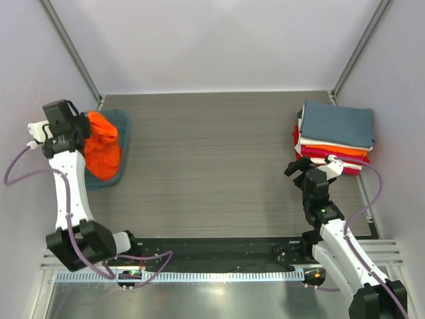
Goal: Fold and stack the t-shirts
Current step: Grab the tshirt from the pile, then move the tshirt to the center of the board
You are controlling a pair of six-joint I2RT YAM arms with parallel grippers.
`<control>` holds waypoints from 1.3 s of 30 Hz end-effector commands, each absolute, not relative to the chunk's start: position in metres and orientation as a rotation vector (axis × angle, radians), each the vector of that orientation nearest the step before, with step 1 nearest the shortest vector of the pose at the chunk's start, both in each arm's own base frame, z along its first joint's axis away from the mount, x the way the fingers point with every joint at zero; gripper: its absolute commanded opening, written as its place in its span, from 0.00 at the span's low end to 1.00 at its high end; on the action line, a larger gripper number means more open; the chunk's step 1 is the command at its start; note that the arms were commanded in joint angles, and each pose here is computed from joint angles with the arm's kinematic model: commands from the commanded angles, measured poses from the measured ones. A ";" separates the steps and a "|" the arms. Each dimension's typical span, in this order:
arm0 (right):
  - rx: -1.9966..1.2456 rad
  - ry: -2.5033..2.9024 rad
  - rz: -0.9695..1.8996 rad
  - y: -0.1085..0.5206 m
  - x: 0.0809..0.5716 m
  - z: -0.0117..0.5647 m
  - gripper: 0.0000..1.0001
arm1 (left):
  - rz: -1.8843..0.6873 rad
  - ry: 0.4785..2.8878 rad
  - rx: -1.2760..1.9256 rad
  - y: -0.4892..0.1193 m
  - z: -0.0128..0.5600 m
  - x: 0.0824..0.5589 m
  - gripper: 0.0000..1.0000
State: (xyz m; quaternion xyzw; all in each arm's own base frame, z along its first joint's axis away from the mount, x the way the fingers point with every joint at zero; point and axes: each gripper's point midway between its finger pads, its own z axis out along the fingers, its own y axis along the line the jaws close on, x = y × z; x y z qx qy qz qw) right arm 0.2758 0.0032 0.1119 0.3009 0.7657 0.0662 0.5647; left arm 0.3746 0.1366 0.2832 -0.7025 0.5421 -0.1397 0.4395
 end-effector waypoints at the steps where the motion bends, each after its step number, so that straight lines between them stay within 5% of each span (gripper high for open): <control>1: 0.718 1.756 0.169 0.002 0.280 0.123 1.00 | -0.776 1.224 -1.614 0.089 0.349 0.395 0.00; 9: 0.724 1.760 0.159 0.001 0.281 0.123 1.00 | -1.235 1.238 -1.096 -0.081 0.527 0.368 0.00; 15: 0.730 1.754 0.157 0.000 0.281 0.124 1.00 | -1.547 1.348 -0.812 -0.225 0.568 0.330 0.01; 19: 0.732 1.751 0.158 0.000 0.281 0.124 1.00 | -1.425 1.501 -0.834 -0.243 0.496 0.339 0.08; 22: 0.732 1.742 0.160 -0.001 0.280 0.125 1.00 | -1.235 1.562 -1.008 -0.211 0.420 0.337 0.26; 23: 0.731 1.741 0.162 0.000 0.279 0.125 1.00 | -1.094 1.658 -1.050 -0.202 0.354 0.336 0.67; 25: 0.713 1.744 0.182 0.003 0.279 0.127 1.00 | -0.899 1.697 -1.079 -0.169 0.310 0.320 0.99; 29: 0.671 1.751 0.220 0.010 0.278 0.127 1.00 | -0.584 1.885 -0.957 -0.136 0.218 0.291 1.00; 39: 0.608 1.800 0.249 0.022 0.287 0.123 0.89 | -0.488 2.204 -0.100 -0.252 0.187 0.279 1.00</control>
